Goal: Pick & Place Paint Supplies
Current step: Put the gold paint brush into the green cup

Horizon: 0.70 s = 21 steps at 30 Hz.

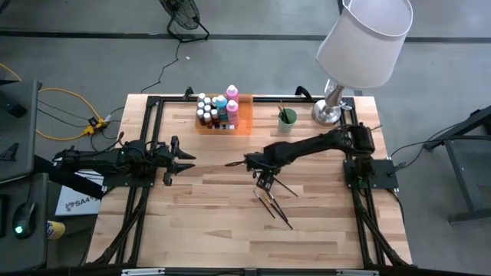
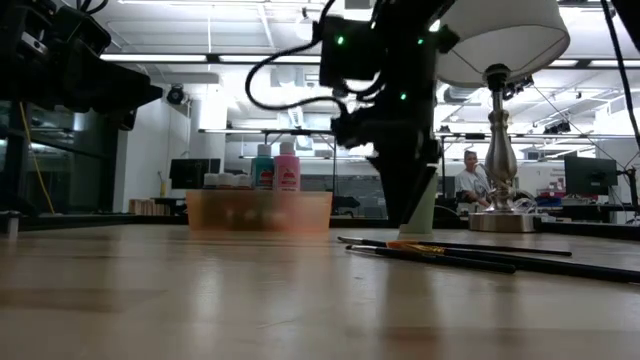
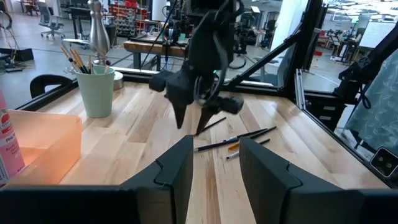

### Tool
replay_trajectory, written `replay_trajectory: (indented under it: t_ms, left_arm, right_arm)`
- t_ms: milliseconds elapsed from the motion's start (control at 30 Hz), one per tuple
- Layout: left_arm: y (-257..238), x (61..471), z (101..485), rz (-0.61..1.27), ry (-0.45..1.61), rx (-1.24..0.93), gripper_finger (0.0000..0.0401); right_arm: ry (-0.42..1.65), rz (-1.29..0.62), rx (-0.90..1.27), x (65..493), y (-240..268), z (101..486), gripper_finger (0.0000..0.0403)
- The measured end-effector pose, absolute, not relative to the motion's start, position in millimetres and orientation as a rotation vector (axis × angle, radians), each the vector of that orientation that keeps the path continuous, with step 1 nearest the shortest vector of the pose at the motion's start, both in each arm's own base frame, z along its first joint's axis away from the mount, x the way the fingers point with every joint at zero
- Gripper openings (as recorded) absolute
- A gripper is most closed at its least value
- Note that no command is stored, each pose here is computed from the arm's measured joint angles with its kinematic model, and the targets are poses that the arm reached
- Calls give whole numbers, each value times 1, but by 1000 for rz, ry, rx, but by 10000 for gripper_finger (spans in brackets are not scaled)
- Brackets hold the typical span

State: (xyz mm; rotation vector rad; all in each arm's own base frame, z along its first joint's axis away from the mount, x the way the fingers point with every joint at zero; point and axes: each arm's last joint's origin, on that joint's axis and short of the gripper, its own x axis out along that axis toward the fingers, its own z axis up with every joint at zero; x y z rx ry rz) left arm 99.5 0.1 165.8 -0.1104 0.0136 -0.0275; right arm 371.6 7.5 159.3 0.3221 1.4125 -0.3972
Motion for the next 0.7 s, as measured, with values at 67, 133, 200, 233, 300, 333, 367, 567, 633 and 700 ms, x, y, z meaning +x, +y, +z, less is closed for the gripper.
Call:
replay_trajectory:
  t_ms: [67, 133, 200, 233, 300, 333, 367, 567, 633, 700]
  left_arm:
    - [0, 99, 166, -28, 13, -110, 126]
    - [0, 99, 166, -28, 13, -110, 126]
    - [0, 99, 166, -27, 13, -110, 126]
    - [0, 99, 166, -28, 14, -110, 126]
    - [0, 99, 166, -27, 14, -110, 126]
    - [0, 99, 166, -27, 14, -110, 126]
    - [0, 99, 166, -28, 14, -110, 126]
    - [0, 99, 166, -28, 13, -110, 126]
    - [0, 99, 166, -28, 14, -110, 126]
    - [0, 99, 166, -28, 14, -110, 126]
  right_arm:
    - [1426, -405, 313, 374, 3, 153, 199]
    - [1431, -416, 310, 376, -1, 148, 199]
    - [1437, -421, 313, 377, -3, 145, 199]
    - [1436, -420, 315, 378, -4, 143, 199]
    - [1430, -419, 319, 380, -6, 140, 199]
    - [1430, -416, 321, 380, -6, 140, 199]
    - [1430, -413, 324, 381, -6, 139, 199]
    - [1432, -393, 335, 381, -3, 139, 175]
    - [1434, -384, 345, 381, -3, 139, 159]
    - [1434, -381, 348, 381, -2, 139, 141]
